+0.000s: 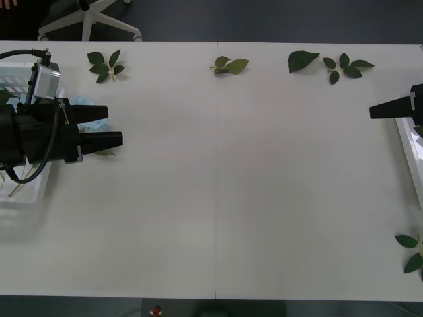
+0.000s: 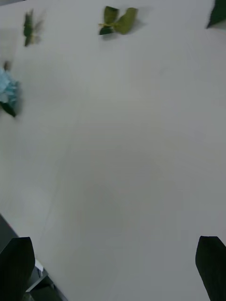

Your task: Put the red flowers into the right box and the blue flowers into the left box

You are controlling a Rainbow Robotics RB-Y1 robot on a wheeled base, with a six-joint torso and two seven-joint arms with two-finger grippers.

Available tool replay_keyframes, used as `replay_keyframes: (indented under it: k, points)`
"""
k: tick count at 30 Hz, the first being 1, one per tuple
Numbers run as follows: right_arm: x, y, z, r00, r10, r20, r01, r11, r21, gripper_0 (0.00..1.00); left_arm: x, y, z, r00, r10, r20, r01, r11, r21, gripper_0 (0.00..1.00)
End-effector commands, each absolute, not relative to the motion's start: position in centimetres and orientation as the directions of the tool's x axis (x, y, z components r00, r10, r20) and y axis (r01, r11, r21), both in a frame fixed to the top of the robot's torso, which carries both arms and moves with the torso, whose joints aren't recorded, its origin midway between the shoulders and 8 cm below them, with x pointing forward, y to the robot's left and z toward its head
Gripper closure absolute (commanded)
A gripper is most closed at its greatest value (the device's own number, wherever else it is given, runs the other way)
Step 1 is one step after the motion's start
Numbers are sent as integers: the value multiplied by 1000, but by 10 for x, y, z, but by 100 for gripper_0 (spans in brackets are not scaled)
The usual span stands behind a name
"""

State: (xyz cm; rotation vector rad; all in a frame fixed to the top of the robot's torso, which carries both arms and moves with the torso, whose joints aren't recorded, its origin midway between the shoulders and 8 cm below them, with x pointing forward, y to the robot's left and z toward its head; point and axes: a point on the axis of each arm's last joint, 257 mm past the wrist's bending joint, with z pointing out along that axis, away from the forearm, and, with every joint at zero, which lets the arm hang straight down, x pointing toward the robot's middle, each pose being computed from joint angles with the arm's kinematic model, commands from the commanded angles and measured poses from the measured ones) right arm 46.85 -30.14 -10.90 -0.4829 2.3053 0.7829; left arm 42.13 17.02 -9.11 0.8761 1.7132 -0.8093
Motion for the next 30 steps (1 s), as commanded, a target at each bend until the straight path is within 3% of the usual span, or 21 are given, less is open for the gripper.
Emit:
replay_keyframes:
  k: [1,7,16,30]
  points:
    - [448,-274,-83,-583,-239,-776,-688,653,316,0,416,170,-90,-188,211,-959,867,494,-62,11]
    - [416,-217,-84,-392,-311,-866,-821,543,176,0,416,170,-90,-188,211,-959,867,494,-62,11]
    - [382,-175,-103,-245,-375,-894,-871,490,34,0,416,170,-90,-188,211,-959,867,494,-62,11]
    - [375,-163,-108,-204,-382,-901,-885,466,2,0,416,170,-90,-188,211,-959,867,494,-62,11]
